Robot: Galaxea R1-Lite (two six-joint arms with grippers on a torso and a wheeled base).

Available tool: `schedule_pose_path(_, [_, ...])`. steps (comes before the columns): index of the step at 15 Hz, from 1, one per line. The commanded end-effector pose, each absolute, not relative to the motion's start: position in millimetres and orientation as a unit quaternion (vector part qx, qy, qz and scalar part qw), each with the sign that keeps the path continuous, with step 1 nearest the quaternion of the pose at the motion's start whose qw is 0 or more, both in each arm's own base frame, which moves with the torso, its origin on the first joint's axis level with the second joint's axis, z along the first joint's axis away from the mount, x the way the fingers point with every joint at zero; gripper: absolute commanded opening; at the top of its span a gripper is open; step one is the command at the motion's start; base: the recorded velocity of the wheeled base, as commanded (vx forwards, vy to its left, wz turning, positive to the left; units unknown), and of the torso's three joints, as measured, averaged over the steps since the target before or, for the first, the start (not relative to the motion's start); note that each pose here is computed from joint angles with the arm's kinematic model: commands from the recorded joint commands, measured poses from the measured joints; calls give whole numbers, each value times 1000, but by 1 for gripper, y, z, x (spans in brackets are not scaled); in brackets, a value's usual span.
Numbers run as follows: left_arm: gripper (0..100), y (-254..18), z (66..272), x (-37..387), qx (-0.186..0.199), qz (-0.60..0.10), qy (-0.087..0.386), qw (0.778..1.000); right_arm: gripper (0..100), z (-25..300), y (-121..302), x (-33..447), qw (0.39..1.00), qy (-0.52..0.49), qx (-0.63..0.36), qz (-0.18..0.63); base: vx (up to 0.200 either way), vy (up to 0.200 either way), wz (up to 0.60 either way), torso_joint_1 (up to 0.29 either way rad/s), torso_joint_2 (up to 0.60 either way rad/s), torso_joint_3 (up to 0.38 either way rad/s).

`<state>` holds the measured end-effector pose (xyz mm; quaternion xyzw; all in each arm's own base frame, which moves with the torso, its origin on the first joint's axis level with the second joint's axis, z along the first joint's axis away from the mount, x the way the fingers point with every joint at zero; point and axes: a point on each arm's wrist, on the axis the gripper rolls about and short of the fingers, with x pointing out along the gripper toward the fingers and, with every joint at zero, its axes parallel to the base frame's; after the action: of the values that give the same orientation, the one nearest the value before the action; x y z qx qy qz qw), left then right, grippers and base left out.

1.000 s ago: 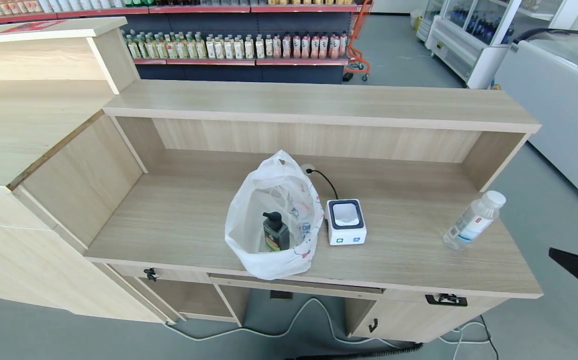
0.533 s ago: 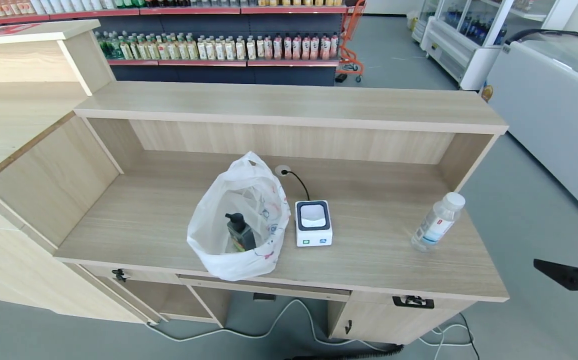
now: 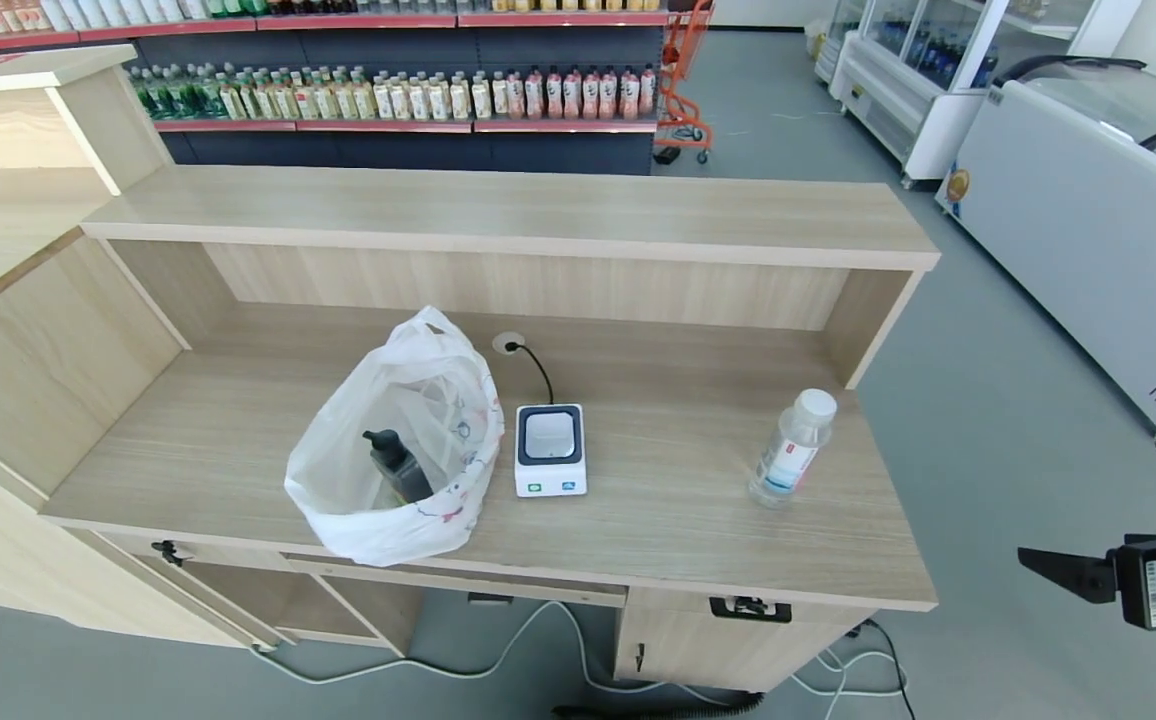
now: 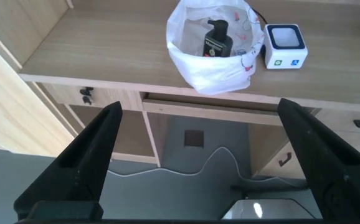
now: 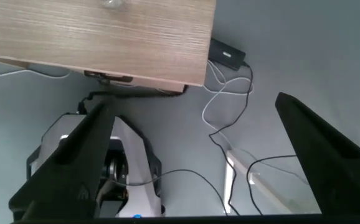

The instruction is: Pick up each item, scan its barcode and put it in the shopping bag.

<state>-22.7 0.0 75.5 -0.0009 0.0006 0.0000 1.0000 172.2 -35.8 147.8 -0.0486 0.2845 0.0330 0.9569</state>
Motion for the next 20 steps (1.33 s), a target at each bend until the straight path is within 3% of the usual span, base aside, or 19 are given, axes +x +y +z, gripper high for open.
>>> schedule_pose_path(1, [100,0,76,-23,-1,0,1,1000,100,143,-33,177,953,294,-45,58,0,0,0,0,0,0])
schedule_pose_path(6, [100,0,76,-23,-2,0,1,1000,100,142,-24,179,950,292,-44,104,0,-120,0,0,0,2])
schedule_pose_path(14, [100,0,76,-23,-2,0,0,1000,100,136,-2,191,936,290,-44,192,0,0,0,0,0,0])
schedule_pose_path(20, [100,0,76,-23,-2,0,0,1000,100,92,16,243,947,256,-86,172,0,0,0,0,0,0])
